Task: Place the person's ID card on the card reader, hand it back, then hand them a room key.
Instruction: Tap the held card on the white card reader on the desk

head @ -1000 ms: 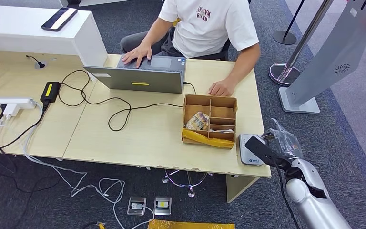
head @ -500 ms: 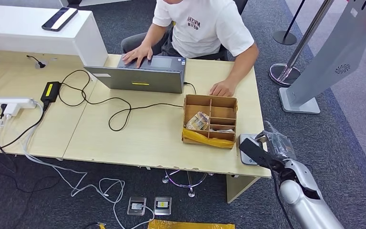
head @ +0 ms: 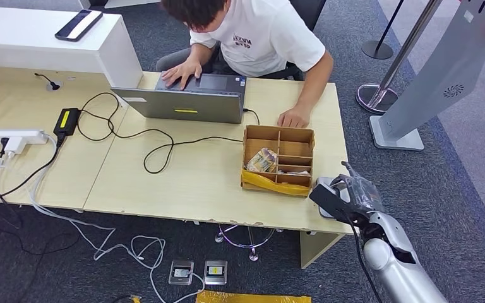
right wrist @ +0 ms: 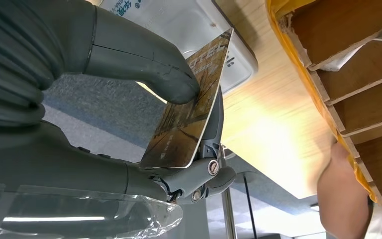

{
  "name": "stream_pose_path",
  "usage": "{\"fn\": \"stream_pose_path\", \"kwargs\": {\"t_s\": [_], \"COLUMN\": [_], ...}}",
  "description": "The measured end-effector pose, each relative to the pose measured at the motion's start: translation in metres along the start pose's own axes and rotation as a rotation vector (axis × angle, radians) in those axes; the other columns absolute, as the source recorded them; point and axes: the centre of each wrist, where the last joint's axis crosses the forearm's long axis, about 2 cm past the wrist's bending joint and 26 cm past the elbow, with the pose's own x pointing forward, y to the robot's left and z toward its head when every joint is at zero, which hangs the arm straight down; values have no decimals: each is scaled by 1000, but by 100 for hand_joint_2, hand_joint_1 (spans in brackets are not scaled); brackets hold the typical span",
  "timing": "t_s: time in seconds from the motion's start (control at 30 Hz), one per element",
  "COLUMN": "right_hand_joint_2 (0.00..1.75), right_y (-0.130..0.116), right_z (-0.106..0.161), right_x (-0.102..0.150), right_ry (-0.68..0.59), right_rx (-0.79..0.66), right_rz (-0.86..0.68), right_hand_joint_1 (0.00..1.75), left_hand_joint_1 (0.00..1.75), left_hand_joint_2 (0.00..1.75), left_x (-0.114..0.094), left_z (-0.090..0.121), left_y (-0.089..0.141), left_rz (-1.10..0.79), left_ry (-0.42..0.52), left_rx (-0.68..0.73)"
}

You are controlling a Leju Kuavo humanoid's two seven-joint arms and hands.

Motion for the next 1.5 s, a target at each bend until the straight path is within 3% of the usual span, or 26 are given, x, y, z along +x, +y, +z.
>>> {"fn": "stream_pose_path", "kwargs": {"t_s": [1.5], "right_hand_joint_2": [175], "right_y": [2], "right_z": [-3], "right_x": [9], "right_ry": [-22], "right_rx": [6], "right_rz": [-13], "right_hand_joint_1": [175], "left_hand_joint_1": [0], "left_hand_joint_2": [175], "left_x": [-2], "left_z": [2], "left_y": [-5], "left_rz": [5], "left_ry": [14], "left_rx": [-2]}}
